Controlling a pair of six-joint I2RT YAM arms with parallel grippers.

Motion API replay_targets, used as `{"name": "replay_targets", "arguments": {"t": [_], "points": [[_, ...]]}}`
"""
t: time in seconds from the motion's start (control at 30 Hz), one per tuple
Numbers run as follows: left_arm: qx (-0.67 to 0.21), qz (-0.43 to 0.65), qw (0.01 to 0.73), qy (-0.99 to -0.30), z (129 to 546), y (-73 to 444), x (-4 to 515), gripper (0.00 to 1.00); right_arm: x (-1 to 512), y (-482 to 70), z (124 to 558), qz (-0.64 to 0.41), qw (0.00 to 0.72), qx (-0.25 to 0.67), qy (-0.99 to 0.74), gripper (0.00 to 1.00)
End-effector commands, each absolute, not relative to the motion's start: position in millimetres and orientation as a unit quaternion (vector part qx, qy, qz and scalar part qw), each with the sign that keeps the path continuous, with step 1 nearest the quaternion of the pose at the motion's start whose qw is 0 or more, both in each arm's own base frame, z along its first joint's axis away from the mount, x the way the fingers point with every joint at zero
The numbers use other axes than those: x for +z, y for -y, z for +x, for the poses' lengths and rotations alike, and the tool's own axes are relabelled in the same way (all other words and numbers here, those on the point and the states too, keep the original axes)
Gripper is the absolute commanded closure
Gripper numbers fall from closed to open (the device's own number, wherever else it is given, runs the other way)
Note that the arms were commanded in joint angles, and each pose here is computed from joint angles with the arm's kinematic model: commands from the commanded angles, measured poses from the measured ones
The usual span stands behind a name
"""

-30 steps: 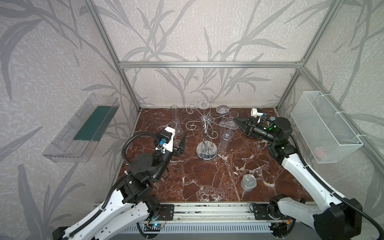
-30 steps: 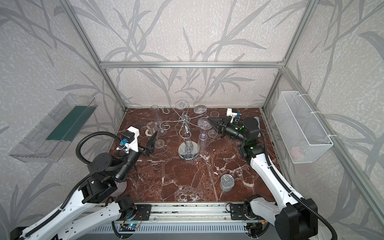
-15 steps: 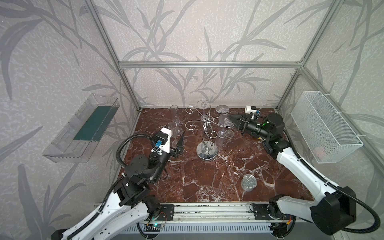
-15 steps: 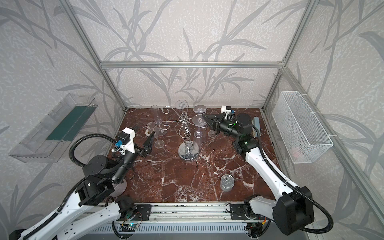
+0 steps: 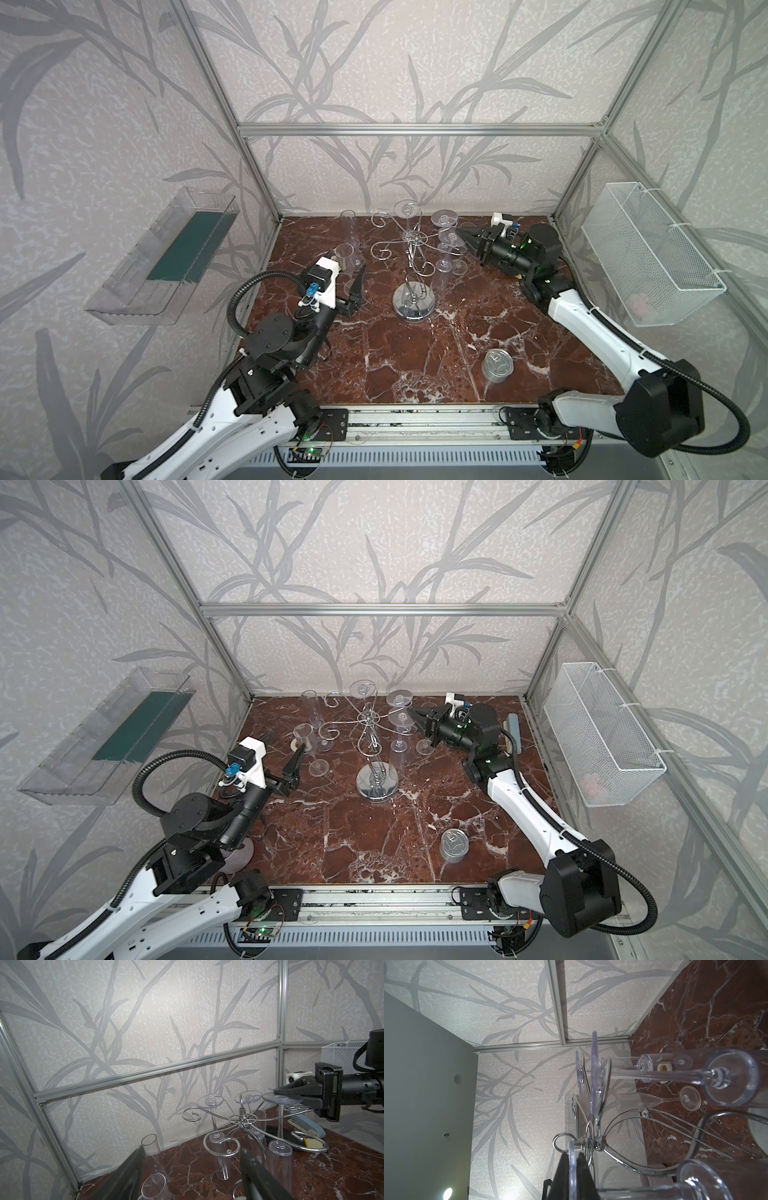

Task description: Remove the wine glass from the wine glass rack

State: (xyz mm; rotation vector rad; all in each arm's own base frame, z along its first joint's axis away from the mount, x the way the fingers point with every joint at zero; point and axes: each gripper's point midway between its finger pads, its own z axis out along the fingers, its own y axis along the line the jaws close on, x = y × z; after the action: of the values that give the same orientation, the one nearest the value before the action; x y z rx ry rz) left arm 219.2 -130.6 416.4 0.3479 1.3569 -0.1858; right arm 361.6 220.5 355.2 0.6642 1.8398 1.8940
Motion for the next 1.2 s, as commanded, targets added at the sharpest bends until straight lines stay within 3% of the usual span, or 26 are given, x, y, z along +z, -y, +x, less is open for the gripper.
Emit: {"name": "replay_targets", "arguments": {"t": [0.0, 0.73, 0.93, 1.17], "points": [[-0.078, 0.153, 0.762, -0.625, 218.9, 125.4, 415.3, 0.26, 385.3, -210.2, 362.8, 0.227, 0.24, 0.698, -0.635, 1.0], [-0.08, 0.15, 0.764, -0.622, 220.5, 127.1, 417.9, 0.26, 353.2, -127.8, 349.0, 0.321, 0.3, 0.633, -0.638, 1.0], [-0.079, 0.148, 0.765, -0.621, 219.1, 124.8, 418.7, 0.26, 352.0, -100.1, 340.7, 0.342, 0.356, 0.585, -0.643, 1.0], [-0.083, 0.142, 0.769, -0.618, 216.3, 120.7, 422.3, 0.26, 385.3, -85.7, 322.4, 0.271, 0.46, 0.502, -0.68, 1.0]]}}
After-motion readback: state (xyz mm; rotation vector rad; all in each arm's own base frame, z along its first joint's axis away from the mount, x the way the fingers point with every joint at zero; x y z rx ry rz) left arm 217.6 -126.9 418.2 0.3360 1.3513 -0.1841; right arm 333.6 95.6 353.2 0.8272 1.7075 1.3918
